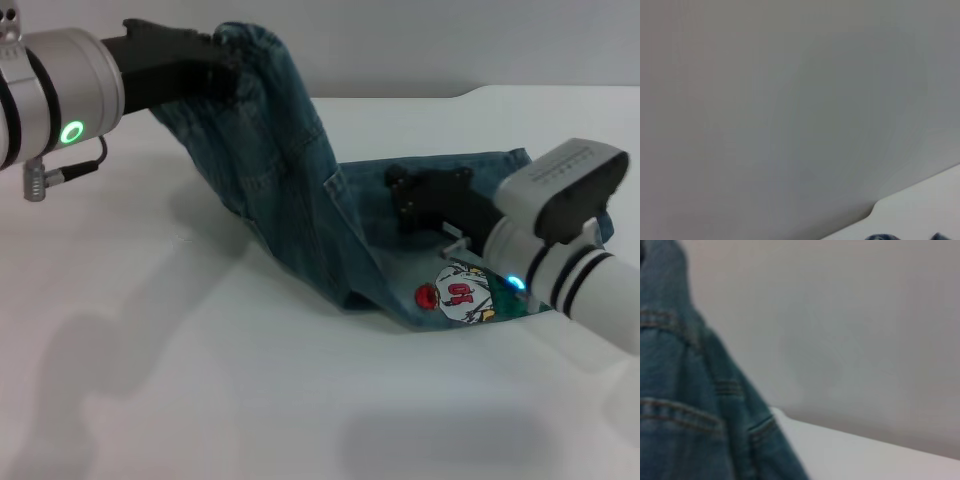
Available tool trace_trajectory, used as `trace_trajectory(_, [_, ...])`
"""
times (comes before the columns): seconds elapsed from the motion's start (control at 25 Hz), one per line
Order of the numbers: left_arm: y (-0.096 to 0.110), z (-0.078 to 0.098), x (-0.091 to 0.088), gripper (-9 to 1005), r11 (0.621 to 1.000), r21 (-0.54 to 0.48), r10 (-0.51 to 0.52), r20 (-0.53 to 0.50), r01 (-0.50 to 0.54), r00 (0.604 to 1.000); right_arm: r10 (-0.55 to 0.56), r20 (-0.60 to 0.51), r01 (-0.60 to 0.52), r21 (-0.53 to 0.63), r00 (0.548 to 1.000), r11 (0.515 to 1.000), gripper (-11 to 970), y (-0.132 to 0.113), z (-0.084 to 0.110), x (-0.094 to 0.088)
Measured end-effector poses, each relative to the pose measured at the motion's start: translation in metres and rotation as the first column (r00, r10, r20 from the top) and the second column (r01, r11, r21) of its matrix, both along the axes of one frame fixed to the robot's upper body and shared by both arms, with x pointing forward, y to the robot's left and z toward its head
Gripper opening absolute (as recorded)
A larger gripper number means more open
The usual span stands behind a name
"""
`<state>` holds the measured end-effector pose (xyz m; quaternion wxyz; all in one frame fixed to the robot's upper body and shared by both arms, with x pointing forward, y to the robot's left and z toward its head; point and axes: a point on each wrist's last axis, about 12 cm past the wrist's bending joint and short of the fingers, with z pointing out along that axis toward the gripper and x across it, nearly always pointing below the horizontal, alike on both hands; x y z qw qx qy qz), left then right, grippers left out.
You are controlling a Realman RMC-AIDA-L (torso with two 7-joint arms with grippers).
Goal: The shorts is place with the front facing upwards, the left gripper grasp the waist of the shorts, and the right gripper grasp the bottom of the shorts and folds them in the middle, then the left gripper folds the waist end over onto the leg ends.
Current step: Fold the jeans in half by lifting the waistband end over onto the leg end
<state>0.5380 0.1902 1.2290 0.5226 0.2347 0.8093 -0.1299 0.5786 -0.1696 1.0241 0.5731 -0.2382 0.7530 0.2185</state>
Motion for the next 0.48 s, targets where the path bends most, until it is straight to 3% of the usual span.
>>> trace_trajectory(0.48, [-0.012,0.014,0.001,45,0.996,-0.046,-0.076,0.065,0.079,0.995,0.120,-0.034,-0.120,-0.015,0.992,0.993,1,0.043,0.008,0.001])
